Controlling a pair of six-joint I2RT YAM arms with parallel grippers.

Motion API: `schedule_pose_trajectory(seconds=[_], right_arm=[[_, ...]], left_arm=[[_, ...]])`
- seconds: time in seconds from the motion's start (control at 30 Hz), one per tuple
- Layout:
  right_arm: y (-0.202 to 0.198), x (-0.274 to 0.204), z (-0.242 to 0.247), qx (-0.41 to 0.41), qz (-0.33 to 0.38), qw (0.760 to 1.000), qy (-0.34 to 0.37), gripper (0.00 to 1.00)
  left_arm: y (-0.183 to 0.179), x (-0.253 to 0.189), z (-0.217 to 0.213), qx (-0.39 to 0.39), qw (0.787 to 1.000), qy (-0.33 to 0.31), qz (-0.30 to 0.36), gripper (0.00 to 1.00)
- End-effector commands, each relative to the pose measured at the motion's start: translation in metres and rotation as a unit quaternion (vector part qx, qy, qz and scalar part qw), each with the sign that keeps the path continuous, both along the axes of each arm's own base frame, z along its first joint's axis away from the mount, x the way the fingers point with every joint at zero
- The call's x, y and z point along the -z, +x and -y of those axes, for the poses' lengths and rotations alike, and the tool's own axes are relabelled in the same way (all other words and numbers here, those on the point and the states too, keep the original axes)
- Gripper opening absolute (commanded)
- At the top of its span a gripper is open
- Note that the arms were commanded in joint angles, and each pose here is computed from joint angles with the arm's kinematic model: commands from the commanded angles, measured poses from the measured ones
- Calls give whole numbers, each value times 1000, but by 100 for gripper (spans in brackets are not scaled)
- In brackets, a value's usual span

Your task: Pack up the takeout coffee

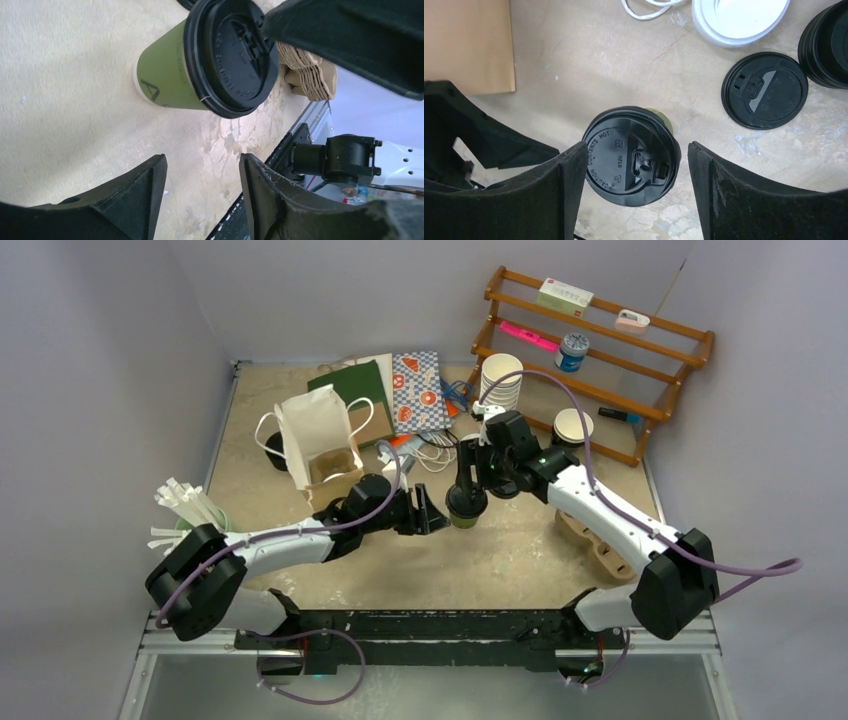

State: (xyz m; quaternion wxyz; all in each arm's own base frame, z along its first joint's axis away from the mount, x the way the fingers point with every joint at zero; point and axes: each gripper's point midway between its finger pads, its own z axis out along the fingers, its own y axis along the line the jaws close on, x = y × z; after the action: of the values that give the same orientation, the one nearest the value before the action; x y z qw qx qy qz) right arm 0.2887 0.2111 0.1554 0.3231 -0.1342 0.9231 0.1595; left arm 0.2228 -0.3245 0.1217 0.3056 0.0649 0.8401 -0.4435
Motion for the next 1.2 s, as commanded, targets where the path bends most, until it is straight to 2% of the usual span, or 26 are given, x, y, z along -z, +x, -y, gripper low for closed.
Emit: schedule_pose_trajectory(seconds=[0.0, 0.23, 0.63, 1.17], right_arm=[[5, -8, -13, 3, 5, 999, 54, 75], [8, 3, -16, 8, -10, 998, 67, 68], [3, 7, -16, 6, -17, 997, 71, 66], [-2, 11, -14, 2, -25, 998, 66, 66]], left_arm=[[8, -32, 9, -37, 995, -93, 9, 56], [5, -27, 18, -32, 990, -137, -11, 54], [9, -17, 28, -20, 991, -133, -23, 40], [11, -12, 38, -3, 989, -142, -29, 42]])
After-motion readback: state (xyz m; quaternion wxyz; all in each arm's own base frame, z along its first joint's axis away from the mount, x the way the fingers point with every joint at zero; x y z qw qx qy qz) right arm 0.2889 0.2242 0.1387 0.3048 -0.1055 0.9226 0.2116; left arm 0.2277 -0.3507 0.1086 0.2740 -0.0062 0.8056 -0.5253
